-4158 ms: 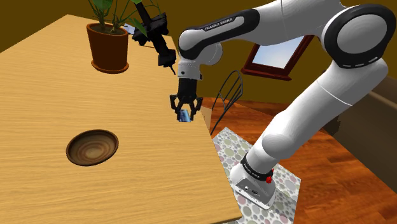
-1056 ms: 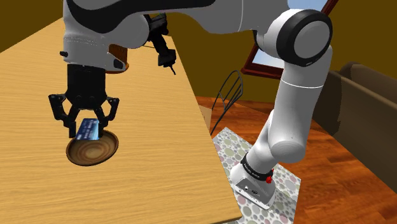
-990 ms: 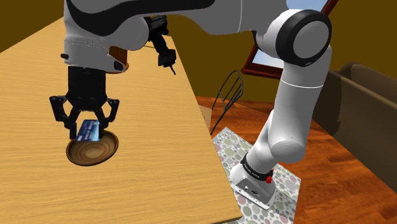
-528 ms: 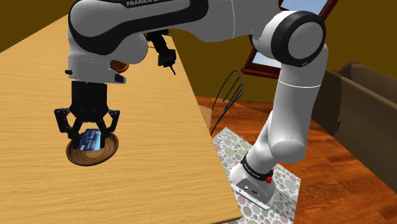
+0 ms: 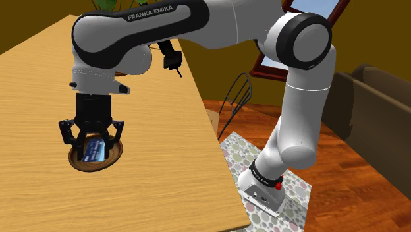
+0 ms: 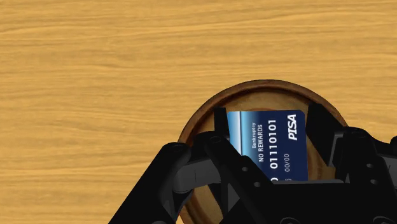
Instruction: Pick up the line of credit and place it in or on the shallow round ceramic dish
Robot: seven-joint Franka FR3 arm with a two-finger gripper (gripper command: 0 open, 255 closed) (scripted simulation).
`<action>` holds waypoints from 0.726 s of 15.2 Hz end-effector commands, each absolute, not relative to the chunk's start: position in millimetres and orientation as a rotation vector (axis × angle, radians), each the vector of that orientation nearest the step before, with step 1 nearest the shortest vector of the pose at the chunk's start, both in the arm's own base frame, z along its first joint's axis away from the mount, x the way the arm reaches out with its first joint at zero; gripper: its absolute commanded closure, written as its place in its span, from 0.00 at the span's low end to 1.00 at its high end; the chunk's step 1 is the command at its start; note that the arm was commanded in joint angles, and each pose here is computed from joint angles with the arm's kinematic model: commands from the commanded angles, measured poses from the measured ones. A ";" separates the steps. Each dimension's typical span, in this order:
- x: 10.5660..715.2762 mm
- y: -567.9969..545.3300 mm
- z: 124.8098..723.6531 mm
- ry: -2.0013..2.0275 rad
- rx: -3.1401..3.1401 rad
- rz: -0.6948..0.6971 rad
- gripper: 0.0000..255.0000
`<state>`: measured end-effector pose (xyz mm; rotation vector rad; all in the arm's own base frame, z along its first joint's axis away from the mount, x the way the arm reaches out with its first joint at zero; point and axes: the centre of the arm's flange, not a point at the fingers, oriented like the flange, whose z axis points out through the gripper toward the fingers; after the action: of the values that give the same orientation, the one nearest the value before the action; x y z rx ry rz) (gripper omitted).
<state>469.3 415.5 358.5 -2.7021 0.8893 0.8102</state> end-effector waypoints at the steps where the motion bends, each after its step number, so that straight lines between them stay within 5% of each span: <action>1: 469.4 415.6 358.3 0.889 -2.702 0.810 1.00; 3: 469.4 415.6 358.3 0.889 -2.702 0.810 1.00; 4: 469.4 415.6 358.3 0.889 -2.702 0.810 0.00; 11: 481.0 406.9 380.3 0.889 -2.702 0.810 0.00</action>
<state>477.4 410.9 371.2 -2.7014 0.8890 0.8095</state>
